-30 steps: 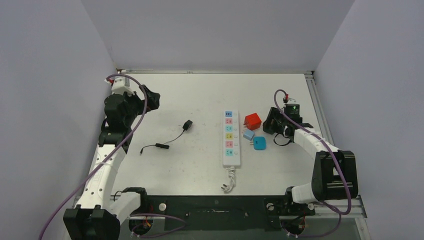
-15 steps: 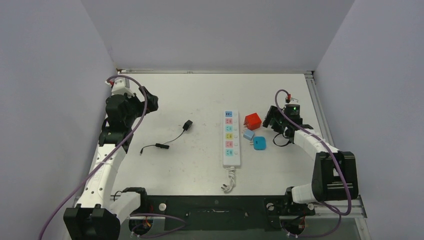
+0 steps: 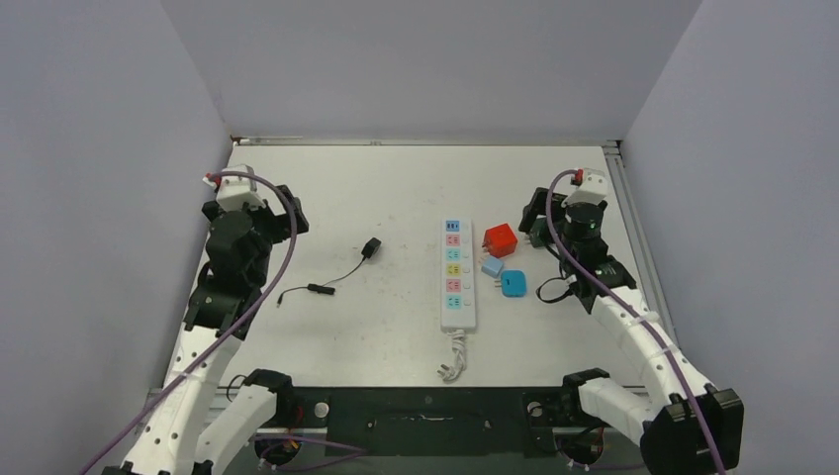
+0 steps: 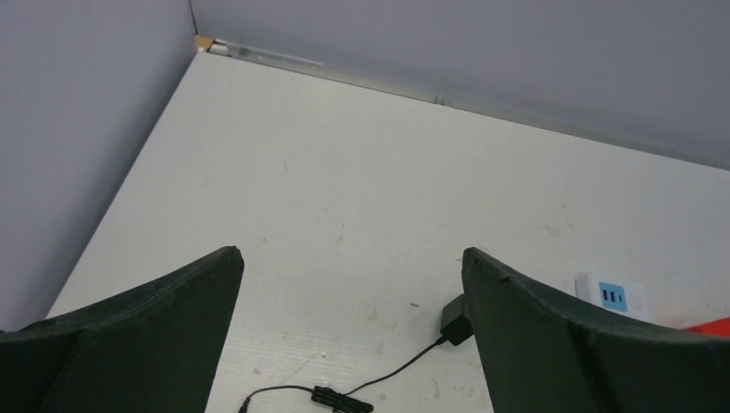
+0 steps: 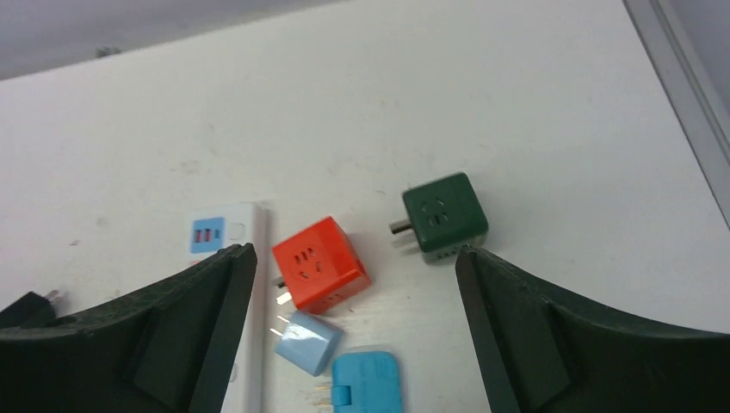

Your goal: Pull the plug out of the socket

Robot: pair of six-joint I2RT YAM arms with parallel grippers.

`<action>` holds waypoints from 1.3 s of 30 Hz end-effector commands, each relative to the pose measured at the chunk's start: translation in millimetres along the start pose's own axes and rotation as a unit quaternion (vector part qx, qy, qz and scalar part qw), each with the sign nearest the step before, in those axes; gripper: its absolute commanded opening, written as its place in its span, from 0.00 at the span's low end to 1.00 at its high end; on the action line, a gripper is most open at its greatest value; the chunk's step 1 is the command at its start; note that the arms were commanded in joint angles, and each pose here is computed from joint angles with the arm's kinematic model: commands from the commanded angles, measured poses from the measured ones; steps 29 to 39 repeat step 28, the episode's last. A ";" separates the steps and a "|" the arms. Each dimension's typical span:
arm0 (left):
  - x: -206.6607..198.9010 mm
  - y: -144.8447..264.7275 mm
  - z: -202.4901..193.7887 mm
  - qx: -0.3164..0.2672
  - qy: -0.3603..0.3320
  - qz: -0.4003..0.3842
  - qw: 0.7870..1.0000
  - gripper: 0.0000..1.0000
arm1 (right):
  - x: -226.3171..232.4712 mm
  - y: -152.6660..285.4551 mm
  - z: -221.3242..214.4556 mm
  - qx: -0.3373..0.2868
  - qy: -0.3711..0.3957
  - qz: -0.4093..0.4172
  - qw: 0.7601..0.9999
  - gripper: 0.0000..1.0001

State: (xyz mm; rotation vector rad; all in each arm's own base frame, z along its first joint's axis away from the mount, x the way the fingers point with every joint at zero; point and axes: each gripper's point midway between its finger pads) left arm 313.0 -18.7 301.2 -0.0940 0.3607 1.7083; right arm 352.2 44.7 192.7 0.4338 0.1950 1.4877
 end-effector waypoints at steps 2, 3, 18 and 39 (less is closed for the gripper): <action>2.4 25.6 20.8 -0.059 -0.013 -0.004 0.998 0.96 | 12.9 33.4 58.5 -0.145 0.025 0.002 0.989 0.90; 2.4 27.5 15.5 -0.057 -0.012 -0.010 0.998 0.96 | 12.1 37.8 59.5 -0.158 0.026 0.002 0.987 0.90; 1.0 32.9 3.0 -0.051 -0.007 -0.029 0.998 0.96 | 0.7 73.5 66.6 -0.237 0.004 0.010 0.971 0.90; 1.9 32.0 0.9 -0.051 -0.006 -0.028 0.998 0.96 | 2.2 74.6 67.6 -0.236 0.003 0.014 0.972 0.90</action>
Point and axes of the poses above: each gripper's point midway between its finger pads, its own y axis back along the fingers, its own x axis along the line the jaws close on, z = x × y, and after that the axes turned 4 degrees about y, right-handed
